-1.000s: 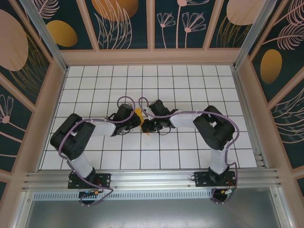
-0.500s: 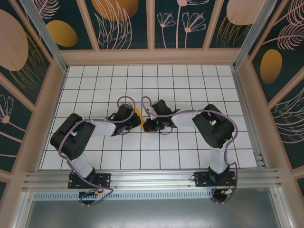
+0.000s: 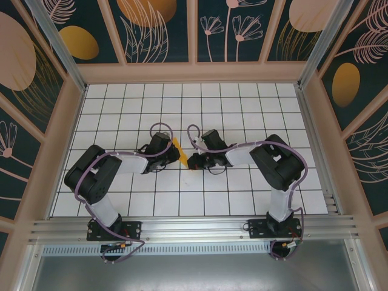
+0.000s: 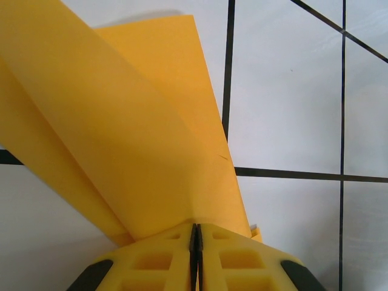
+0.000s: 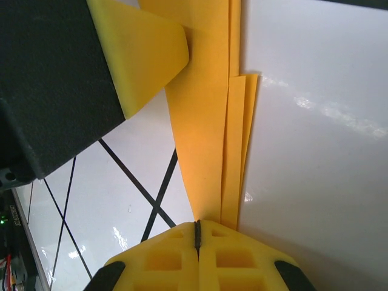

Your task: Fold a paper plane with a square sheet of paper (pick it up from the middle)

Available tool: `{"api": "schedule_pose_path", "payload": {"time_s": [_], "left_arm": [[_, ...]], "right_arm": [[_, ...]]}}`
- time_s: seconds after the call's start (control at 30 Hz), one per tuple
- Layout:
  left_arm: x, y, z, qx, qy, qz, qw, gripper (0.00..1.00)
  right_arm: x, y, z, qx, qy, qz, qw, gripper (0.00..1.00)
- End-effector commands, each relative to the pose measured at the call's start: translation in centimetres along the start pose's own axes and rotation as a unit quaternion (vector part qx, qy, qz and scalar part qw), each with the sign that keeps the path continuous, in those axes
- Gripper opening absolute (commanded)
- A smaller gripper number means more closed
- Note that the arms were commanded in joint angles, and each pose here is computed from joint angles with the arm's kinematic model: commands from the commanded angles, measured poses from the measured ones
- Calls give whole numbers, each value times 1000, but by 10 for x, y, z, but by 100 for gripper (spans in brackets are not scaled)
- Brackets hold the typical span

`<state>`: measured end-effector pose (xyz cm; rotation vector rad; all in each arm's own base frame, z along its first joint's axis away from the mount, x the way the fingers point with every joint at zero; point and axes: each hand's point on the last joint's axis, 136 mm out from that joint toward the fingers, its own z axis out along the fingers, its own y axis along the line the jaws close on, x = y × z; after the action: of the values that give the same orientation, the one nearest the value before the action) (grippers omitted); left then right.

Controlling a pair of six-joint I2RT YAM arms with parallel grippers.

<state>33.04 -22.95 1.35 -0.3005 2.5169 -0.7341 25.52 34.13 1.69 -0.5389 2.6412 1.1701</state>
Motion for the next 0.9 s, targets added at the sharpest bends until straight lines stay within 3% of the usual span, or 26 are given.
{"api": "schedule_pose_path", "payload": {"time_s": [0.0,0.37,0.67,0.87], "left_arm": [[9,44,3,-81,16,-4,997,14],[12,44,6,-77,23,-4,997,14],[12,41,5,-69,25,0,997,14],[12,40,5,-67,26,0,997,14]], "right_arm": [[83,-49,-5,88,123,66,986,0],[81,-33,-20,97,114,27,988,0],[13,20,-37,47,11,-37,998,0],[-7,31,-21,26,13,-43,999,0]]}}
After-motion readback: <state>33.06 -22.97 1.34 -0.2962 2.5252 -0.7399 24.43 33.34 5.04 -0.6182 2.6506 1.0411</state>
